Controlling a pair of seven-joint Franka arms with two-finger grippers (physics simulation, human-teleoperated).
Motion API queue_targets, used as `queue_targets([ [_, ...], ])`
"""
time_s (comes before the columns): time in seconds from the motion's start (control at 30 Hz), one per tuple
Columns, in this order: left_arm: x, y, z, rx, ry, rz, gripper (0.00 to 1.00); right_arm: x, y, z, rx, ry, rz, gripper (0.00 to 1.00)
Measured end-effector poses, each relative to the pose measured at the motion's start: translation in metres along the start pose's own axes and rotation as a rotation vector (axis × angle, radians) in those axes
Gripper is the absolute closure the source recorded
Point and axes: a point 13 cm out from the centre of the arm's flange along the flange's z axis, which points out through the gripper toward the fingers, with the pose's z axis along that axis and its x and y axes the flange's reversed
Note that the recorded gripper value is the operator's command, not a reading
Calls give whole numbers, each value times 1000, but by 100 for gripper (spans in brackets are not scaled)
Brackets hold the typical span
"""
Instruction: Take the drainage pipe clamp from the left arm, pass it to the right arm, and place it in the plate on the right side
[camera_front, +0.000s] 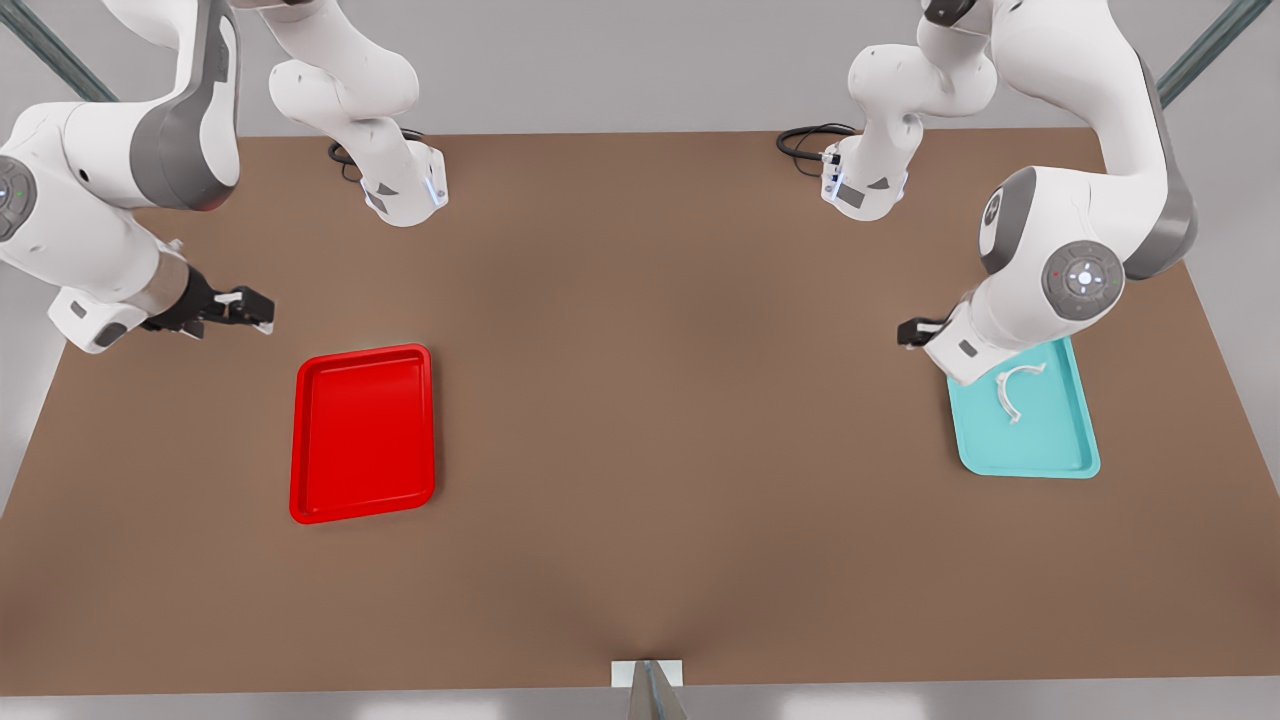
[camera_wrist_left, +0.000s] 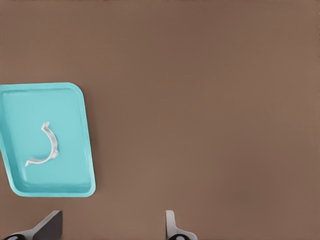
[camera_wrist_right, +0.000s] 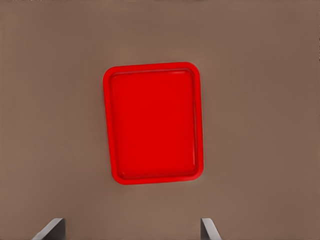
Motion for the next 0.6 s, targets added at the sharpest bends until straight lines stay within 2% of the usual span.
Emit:
queue_targets([
  [0.1,-10,24,20,-3,14,-53,0,-4,1,-1,1,-16,-11,0],
  [0.27,-34,173,172,1,117,-313,0,-7,2,0,2,-24,-24,0],
  [0.47,-34,234,310,40,67,-441,0,-9,-2,3,1,-25,-26,0],
  [0.6,-36,267,351,52,-14,-502,0,-7,-2,6,-1,-21,-31,0],
])
